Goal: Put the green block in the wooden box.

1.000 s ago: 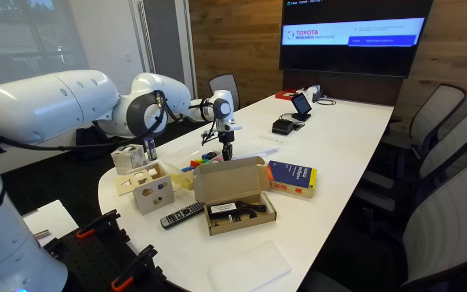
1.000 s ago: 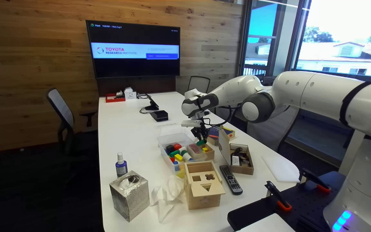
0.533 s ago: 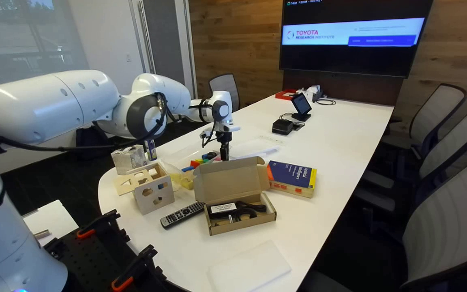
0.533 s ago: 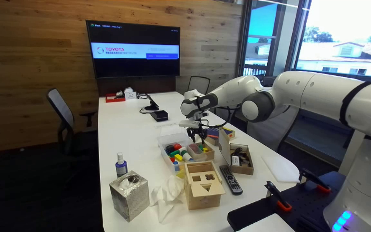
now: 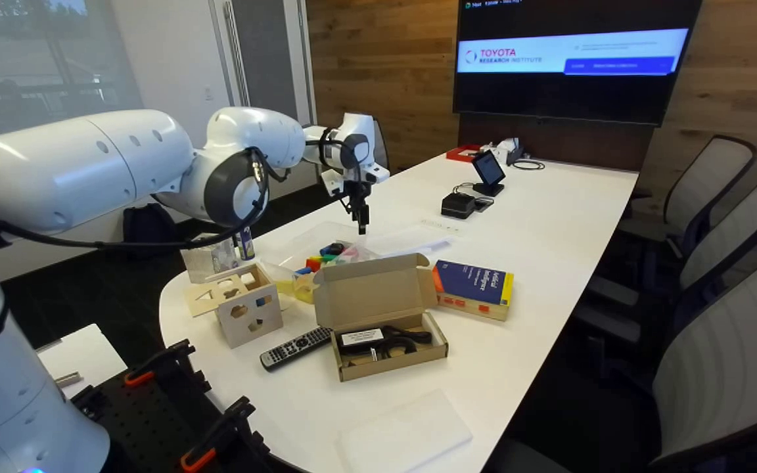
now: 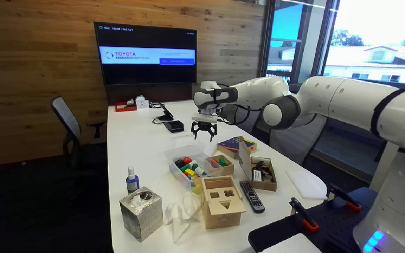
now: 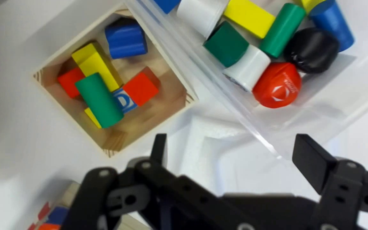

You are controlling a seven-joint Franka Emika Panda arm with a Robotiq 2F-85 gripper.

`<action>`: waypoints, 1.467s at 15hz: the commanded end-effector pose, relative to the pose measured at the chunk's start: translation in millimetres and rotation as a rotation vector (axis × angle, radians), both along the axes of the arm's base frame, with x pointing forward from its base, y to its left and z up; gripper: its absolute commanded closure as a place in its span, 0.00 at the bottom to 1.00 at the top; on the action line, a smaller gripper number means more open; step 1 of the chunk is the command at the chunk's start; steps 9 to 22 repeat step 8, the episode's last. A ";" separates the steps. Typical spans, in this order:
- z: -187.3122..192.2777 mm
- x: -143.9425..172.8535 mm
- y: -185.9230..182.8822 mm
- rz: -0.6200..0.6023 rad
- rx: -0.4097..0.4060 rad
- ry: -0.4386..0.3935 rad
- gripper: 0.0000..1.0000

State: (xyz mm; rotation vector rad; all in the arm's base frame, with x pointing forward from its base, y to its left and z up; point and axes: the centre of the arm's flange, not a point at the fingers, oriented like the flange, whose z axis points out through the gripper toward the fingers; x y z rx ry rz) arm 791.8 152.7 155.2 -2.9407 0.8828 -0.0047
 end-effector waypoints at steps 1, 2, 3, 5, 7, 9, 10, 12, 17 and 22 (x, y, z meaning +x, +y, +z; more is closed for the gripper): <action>61.8 -28.2 -5.0 0.153 0.083 -0.001 0.00; 72.6 -28.2 -3.4 0.191 0.097 -0.001 0.00; 83.8 -29.3 -1.2 0.228 0.105 0.008 0.00; 103.6 -33.4 4.7 0.291 0.117 0.033 0.00; 117.9 -37.3 8.6 0.333 0.115 0.060 0.00; 122.6 -38.9 9.9 0.348 0.112 0.071 0.00; 122.6 -38.9 9.9 0.348 0.112 0.071 0.00; 122.6 -38.9 9.9 0.348 0.112 0.071 0.00; 122.6 -38.9 9.9 0.348 0.112 0.071 0.00; 122.6 -38.9 9.9 0.348 0.112 0.071 0.00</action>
